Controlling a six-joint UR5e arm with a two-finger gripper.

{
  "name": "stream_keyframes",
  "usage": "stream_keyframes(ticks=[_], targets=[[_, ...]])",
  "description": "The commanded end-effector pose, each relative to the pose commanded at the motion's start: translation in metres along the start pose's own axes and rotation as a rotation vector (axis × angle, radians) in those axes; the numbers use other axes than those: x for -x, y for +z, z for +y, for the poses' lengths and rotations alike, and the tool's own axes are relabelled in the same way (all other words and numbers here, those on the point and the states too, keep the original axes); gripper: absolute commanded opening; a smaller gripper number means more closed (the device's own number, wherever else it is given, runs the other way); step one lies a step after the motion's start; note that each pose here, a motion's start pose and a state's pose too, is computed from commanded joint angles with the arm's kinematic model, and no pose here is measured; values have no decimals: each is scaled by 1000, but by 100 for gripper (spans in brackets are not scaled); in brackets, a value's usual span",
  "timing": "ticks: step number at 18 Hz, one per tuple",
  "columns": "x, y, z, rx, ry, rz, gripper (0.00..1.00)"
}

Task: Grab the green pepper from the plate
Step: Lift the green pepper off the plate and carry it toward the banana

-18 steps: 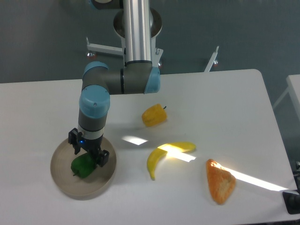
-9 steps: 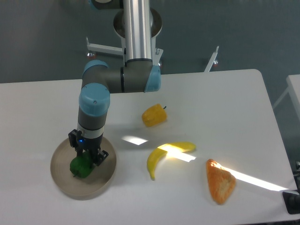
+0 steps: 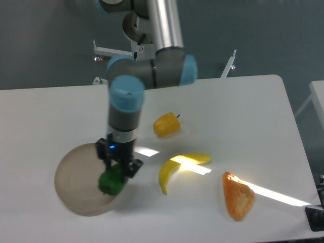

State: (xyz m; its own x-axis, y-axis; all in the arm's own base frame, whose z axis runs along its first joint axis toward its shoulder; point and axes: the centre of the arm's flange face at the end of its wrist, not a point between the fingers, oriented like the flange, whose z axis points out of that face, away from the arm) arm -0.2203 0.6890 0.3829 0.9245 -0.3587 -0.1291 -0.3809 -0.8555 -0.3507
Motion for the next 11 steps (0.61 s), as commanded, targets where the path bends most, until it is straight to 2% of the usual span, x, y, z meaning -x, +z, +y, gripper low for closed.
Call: stream_keyframes(ticks=[2,5,11], targets=[[32,-14,20,48,10,-32,39],[60,-23,41,79,74,-17,39],[79,-25,53,99,122,-32,39]])
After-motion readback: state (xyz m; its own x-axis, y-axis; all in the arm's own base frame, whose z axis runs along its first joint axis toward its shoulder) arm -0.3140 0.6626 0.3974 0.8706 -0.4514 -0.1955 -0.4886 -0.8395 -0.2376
